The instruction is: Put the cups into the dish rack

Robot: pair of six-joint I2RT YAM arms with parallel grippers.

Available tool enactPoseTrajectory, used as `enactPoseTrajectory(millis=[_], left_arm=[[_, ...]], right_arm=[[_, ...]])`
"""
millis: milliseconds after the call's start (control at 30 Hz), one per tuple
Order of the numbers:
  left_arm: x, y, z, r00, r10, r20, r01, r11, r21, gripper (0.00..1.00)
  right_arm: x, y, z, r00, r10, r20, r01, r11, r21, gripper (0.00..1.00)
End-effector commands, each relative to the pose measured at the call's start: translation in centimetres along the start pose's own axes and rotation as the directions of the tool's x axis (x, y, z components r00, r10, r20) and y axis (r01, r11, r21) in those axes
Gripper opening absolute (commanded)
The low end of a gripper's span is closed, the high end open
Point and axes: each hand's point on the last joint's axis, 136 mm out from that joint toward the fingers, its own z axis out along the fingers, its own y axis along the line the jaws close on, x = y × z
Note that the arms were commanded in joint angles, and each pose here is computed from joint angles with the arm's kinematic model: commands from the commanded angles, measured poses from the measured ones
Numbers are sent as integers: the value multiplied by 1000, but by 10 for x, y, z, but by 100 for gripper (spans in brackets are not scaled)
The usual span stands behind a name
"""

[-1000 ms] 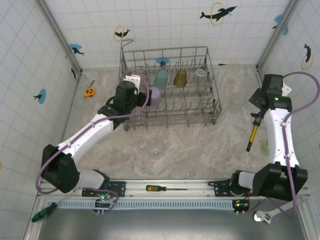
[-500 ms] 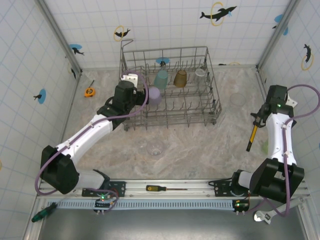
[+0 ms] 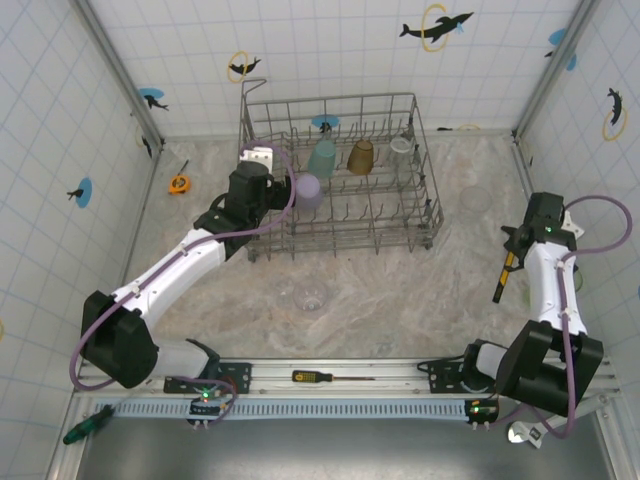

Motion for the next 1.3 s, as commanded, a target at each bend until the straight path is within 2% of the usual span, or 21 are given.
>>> enactPoseTrajectory(millis=[0, 200, 500, 600, 900, 1167, 1267], left_arm=[[-7, 0, -5, 1000, -15, 17, 15, 1000, 0, 97], [-5, -3, -3, 1000, -24, 8, 24, 1000, 18, 97], [-1, -5, -1, 1000, -29, -4, 30, 999, 21, 97], [0, -6, 0, 999, -33, -9, 33, 999, 28, 97], [-2, -4, -1, 1000, -23, -4, 23, 1000, 14, 97], [-4, -3, -2, 1000, -22, 0, 22, 1000, 11, 97], [-5, -2, -3, 1000, -19, 3, 19, 1000, 9, 97]], right_arm=[[-3, -1, 5, 999, 43, 18, -43, 999, -10, 96], [-13, -5, 10, 1000, 15, 23, -15, 1000, 25, 77], [-8, -9, 23, 999, -4, -37, 6, 998, 61, 14], [-8, -5, 21, 998, -5, -56, 8, 999, 44, 2], [-14, 6, 6, 999, 15, -35, -17, 999, -50, 0], [-33, 38, -28, 999, 36, 31, -25, 955, -297, 0], [-41, 44, -40, 995, 69, 65, -42, 935, -353, 0]])
